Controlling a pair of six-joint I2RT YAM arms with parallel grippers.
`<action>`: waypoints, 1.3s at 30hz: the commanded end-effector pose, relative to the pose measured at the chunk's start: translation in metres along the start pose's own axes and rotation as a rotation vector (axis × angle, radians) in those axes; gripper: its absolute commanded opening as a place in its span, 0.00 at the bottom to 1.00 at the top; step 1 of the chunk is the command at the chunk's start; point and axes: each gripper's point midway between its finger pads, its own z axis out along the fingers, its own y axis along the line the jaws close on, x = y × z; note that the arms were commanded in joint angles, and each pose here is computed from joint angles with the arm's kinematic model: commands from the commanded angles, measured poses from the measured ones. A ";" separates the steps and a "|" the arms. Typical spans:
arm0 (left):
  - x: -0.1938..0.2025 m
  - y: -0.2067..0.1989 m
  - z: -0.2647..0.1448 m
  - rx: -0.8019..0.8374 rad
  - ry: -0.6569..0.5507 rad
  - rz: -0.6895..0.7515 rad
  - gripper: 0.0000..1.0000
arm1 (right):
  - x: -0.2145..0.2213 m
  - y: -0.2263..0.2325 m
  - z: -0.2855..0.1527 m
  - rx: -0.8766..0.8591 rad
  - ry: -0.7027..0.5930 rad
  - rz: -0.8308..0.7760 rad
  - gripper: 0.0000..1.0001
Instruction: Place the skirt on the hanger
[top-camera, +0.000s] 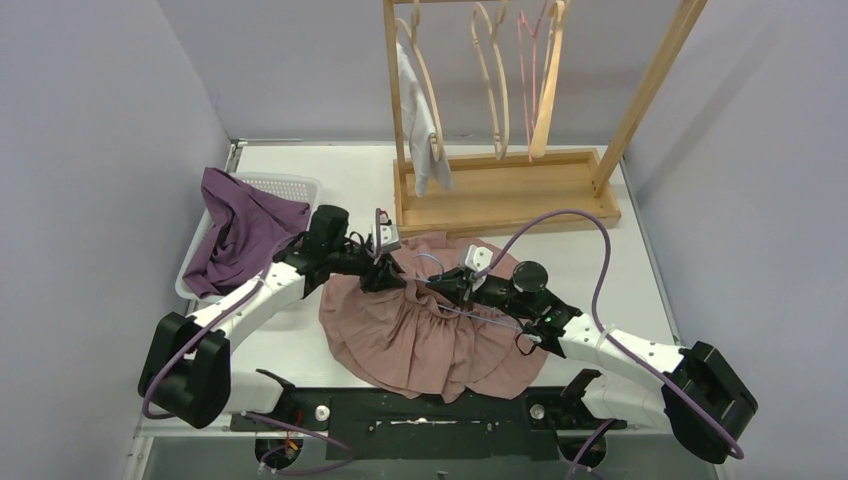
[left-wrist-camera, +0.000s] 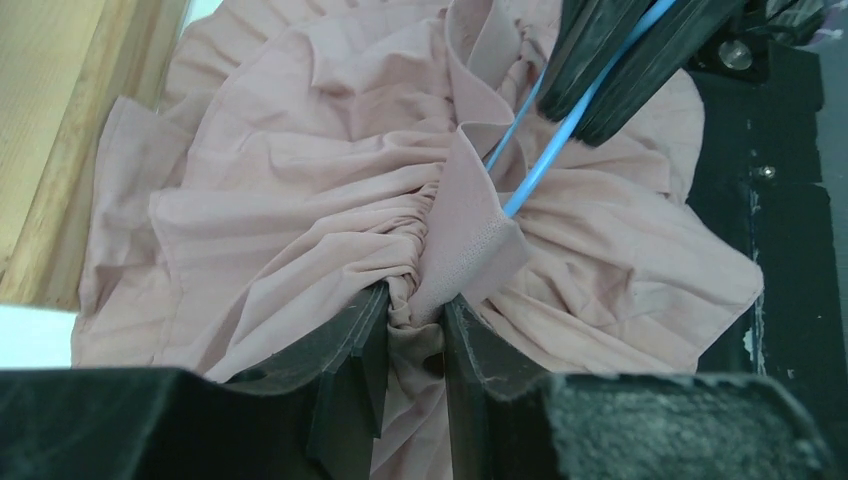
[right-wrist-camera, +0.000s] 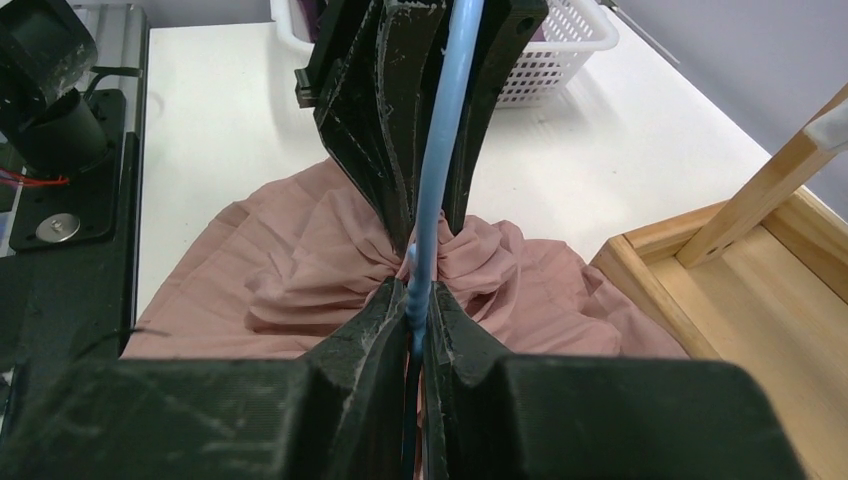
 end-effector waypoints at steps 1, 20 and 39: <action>-0.057 -0.026 0.004 0.120 -0.153 0.113 0.24 | -0.034 0.003 0.008 -0.045 -0.117 -0.099 0.00; -0.042 -0.037 0.009 0.110 -0.098 0.202 0.00 | -0.048 -0.001 -0.002 0.005 -0.115 -0.069 0.17; -0.117 -0.012 -0.065 -0.315 -0.249 0.217 0.00 | -0.034 -0.081 -0.112 0.866 0.060 0.569 0.64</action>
